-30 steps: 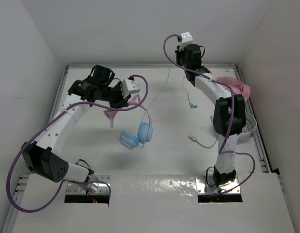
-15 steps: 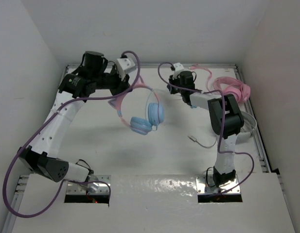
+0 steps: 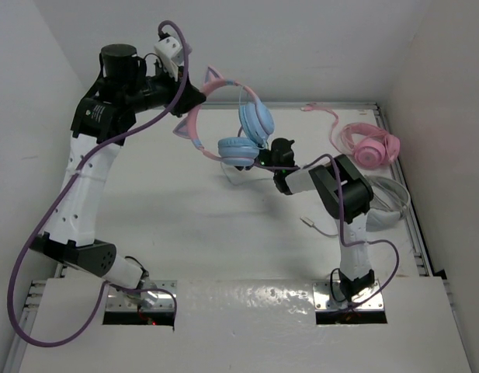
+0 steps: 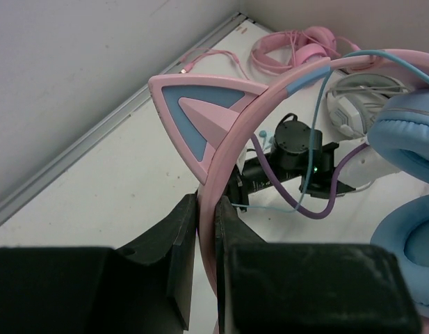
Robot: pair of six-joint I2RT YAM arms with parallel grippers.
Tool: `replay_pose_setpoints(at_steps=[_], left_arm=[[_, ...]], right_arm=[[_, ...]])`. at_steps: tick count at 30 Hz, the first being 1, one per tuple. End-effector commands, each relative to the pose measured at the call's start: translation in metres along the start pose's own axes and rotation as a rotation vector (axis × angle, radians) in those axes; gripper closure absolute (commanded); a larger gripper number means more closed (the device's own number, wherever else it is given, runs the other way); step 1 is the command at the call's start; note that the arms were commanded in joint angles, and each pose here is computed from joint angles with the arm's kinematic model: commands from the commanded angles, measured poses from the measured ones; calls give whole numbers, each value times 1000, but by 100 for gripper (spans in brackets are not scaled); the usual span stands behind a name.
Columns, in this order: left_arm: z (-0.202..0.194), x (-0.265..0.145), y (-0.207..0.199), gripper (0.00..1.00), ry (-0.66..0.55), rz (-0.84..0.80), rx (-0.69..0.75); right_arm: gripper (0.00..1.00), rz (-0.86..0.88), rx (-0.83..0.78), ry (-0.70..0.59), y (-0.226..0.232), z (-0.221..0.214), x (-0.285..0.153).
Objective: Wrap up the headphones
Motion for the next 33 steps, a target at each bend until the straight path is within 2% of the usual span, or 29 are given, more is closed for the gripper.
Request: replay_pose_setpoints(at_steps=[1,5,9,14,15,17,18,20,21,24,26,30,33], left_arm=[[25,-15,-3,100,-98,30,-28],[25,-19,4,100,-103,53,-30],[29,-21,4,100,-112,47,-30],[30,-23,5,100,-115,64,-10],[29,-23,5,100,-113,67,-8],[27,-22,6,100,-106,67,-4],[26,-21,6,100,-105,67,-4],[24,-20,8,100,-99,66,-8],[24,-20,8,100,-98,66,-8],[22,-17,9,100,-92,67,-11],[22,-15,12,100,-91,76,-14],[22,-11,15,100,-94,95,-20],[24,-12,15,100,-100,101,-17]], right_arm=[[59,100,24,-95,14,4,-1],[60,71,10,-119,20,5,-15],[48,71,-33,-105,24,6,-22],[41,-24,-144,-39,28,4,-51],[39,-90,-144,7,25,-5,-63],[38,-138,-243,30,23,8,-76],[36,-181,-244,122,19,-1,-83],[34,-210,-348,190,15,4,-91],[32,-212,-365,260,14,-3,-97],[28,-133,-501,334,14,-10,-104],[24,-50,-571,342,18,-17,-99],[24,-8,-640,285,21,-14,-78],[24,19,-690,291,21,-14,-60]])
Point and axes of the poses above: each gripper's point midway between its finger pads, its own x axis out along the fingers, its own y axis along the line the jaws close on, z = x × y, the point moved 9 cm from there along -x, back along the fingers, and after that the axes turned 1 degree about -x, right-handed, at the moved point
